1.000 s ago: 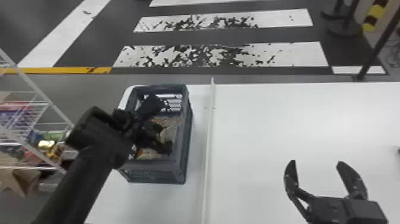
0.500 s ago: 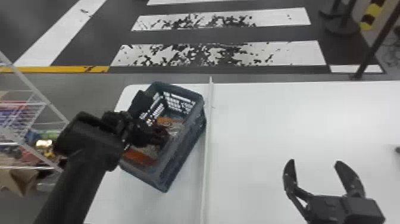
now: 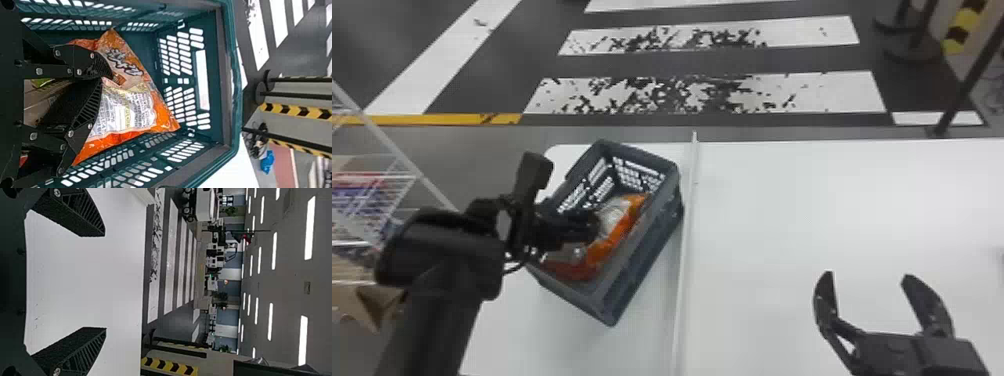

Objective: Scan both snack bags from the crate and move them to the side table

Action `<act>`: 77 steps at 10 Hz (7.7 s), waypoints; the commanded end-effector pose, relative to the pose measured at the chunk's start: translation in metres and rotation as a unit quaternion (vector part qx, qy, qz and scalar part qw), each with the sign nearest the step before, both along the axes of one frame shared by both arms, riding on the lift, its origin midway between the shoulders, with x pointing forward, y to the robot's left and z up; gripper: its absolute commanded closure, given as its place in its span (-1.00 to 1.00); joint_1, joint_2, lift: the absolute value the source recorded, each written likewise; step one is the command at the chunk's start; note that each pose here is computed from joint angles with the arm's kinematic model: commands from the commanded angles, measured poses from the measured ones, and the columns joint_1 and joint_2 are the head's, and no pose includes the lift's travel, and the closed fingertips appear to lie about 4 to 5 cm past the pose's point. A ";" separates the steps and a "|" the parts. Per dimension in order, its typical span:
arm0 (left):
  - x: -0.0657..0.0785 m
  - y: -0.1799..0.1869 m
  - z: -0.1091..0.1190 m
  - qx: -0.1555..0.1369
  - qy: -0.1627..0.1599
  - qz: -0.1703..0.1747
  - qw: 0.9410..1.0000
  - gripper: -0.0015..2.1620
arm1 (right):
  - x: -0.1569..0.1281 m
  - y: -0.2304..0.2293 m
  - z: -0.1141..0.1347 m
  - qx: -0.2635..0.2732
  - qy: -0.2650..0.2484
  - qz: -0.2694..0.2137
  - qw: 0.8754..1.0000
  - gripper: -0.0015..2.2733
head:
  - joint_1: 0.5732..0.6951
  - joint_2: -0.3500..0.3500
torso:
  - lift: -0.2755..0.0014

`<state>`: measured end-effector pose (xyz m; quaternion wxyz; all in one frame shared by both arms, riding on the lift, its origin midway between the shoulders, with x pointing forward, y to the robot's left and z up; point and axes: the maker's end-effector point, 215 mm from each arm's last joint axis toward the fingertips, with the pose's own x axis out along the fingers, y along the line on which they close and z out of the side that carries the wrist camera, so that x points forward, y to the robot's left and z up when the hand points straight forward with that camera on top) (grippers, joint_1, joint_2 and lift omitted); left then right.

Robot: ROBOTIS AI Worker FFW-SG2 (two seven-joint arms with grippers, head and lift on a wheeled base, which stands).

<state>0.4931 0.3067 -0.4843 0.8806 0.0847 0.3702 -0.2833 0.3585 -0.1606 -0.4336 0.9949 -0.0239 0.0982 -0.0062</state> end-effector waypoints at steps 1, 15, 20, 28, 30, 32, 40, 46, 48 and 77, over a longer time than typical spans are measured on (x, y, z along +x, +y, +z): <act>-0.001 0.008 0.013 -0.031 -0.014 0.021 0.999 0.98 | 0.000 0.000 0.001 0.000 -0.001 0.000 1.000 -0.93 | 1.00 0.54 | 0.45; -0.007 -0.037 0.169 -0.169 -0.162 0.096 0.967 0.98 | -0.001 0.003 0.001 -0.002 0.000 0.002 1.000 -0.93 | 1.00 0.50 | 0.45; -0.019 -0.124 0.211 -0.254 -0.170 0.076 0.949 0.98 | 0.001 -0.003 0.005 -0.005 -0.003 -0.005 1.000 -0.93 | 1.00 0.28 | 0.45; -0.019 -0.292 0.109 -0.253 -0.084 0.045 0.963 0.98 | -0.005 -0.039 0.005 -0.028 -0.001 -0.078 0.997 -0.93 | 1.00 -0.51 | 0.45; -0.022 -0.328 0.078 -0.242 -0.074 0.036 0.967 0.98 | -0.005 -0.047 0.010 -0.030 -0.008 -0.094 0.995 -0.93 | 1.00 -0.73 | 0.45; -0.023 -0.361 0.056 -0.223 -0.078 0.027 0.971 0.98 | -0.007 -0.057 0.019 -0.032 -0.023 -0.123 0.992 -0.93 | 1.00 -0.87 | 0.45; -0.015 -0.325 0.106 -0.212 -0.155 0.075 0.962 -0.93 | -0.006 -0.063 0.024 -0.034 -0.031 -0.131 0.990 -0.93 | 1.00 -1.00 | 0.45; -0.035 -0.144 0.159 -0.144 -0.294 0.135 0.935 -0.92 | -0.003 -0.056 0.024 -0.029 -0.033 -0.123 0.991 -0.93 | 1.00 -0.40 | 0.45; -0.057 -0.108 0.165 -0.129 -0.329 0.161 0.921 -0.92 | -0.001 -0.053 0.026 -0.028 -0.035 -0.114 0.992 -0.90 | 1.00 -0.23 | 0.45; -0.108 -0.071 0.147 -0.120 -0.352 0.193 0.908 -0.92 | 0.041 -0.101 -0.033 0.023 0.192 0.060 0.979 0.98 | 1.00 -0.14 | 0.45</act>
